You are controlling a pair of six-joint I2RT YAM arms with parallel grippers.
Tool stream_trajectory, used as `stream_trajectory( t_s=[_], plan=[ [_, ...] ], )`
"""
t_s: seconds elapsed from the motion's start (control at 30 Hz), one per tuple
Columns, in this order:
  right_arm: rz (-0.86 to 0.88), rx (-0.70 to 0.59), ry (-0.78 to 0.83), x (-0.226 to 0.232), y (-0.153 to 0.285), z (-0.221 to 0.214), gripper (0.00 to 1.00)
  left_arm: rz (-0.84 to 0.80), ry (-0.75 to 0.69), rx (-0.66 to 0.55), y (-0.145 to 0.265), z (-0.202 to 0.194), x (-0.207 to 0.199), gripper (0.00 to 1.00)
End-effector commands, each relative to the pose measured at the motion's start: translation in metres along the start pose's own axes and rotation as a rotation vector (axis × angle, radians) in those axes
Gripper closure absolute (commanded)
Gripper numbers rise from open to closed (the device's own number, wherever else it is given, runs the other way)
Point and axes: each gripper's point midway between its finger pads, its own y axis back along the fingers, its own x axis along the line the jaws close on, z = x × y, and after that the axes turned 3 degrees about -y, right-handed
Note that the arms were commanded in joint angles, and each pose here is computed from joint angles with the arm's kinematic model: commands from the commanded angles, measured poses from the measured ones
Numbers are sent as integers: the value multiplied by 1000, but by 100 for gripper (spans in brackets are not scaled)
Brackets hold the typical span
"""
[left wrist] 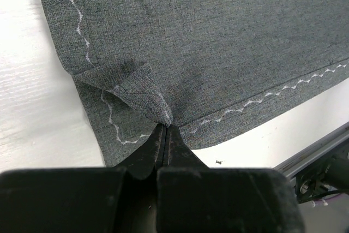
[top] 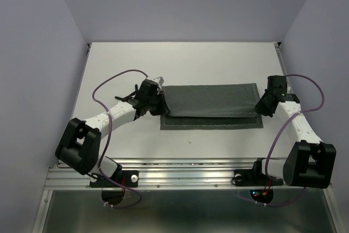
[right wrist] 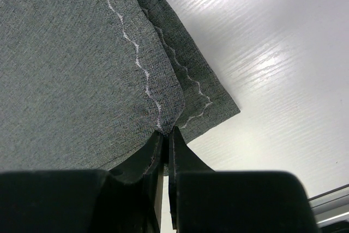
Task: Fold the napkin into a case and place the utensils inside
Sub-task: Fold and flatten the napkin at the center of the board, then smooth out the rectangle-folded napkin at the center of the board.
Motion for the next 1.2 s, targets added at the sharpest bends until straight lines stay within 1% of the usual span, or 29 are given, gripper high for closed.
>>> stream_trajectory(
  t_s=[0.0, 0.03, 0.07, 0.1, 0.13, 0.17, 0.2, 0.23, 0.27, 0.3, 0.33, 0.47, 0.57, 0.6, 0.67, 0.7, 0.73, 0.77, 0.8, 0.93, 1.07, 1.13, 1.17],
  plan=[
    [-32, -58, -26, -9, 6, 12, 92, -24, -14, 19, -2, -8, -3, 100],
    [-33, -61, -26, -9, 6, 12, 91, -30, -18, 24, -2, -10, -4, 98],
    [-42, -64, -29, -11, 6, 13, 90, -41, -23, 33, -2, -11, -5, 93],
    [-45, -69, -31, -11, 6, 14, 89, -46, -29, 38, -2, -12, -6, 85],
    [-53, -71, -32, -13, 6, 14, 82, -51, -31, 42, -2, -13, -7, 66],
    [-62, -76, -32, -14, 7, 15, 74, -50, -35, 52, -3, -15, -6, 54],
    [-65, -82, -33, -15, 7, 16, 62, -45, -36, 56, -3, -16, -5, 35],
    [-68, -84, -36, -15, 8, 16, 39, -44, -37, 57, -3, -15, -5, 32],
    [-70, -86, -33, -16, 8, 17, 34, -41, -40, 64, -3, -16, -5, 27],
    [-70, -87, -34, -16, 8, 17, 32, -39, -44, 64, -2, -16, -5, 26],
    [-71, -88, -35, -16, 8, 17, 30, -40, -47, 62, 0, -14, -7, 26],
    [-70, -101, -35, -15, 11, 21, 30, -40, -65, 31, 6, -1, -13, 27],
    [-34, -92, -35, -8, 12, 21, 31, -19, -70, 13, 9, 8, -14, 36],
    [-17, -90, -35, -5, 12, 21, 32, -16, -71, 4, 9, 11, -15, 39],
    [21, -71, -17, 2, 10, 18, 35, -17, -76, -16, 10, 19, -18, 42],
    [52, -43, -13, 7, 8, 13, 37, -17, -76, -16, 7, 20, -18, 46],
    [69, -32, -9, 11, 6, 12, 41, -21, -78, -15, 5, 22, -20, 48],
    [85, -2, -6, 15, 2, 6, 42, -22, -79, -11, 1, 26, -22, 53],
    [85, 9, -8, 15, 0, 4, 44, -20, -78, -9, -1, 28, -22, 55],
    [95, 22, -2, 19, -9, 2, 53, -6, -67, -13, -9, 33, -22, 58],
    [99, 48, 2, 23, -18, 1, 62, 3, -49, 6, -27, 29, -17, 63],
    [96, 61, -1, 26, -24, 1, 65, 16, -46, 10, -35, 30, -14, 68],
    [95, 66, -2, 26, -27, 1, 65, 35, -44, 29, -43, 26, -8, 70]
  ],
)
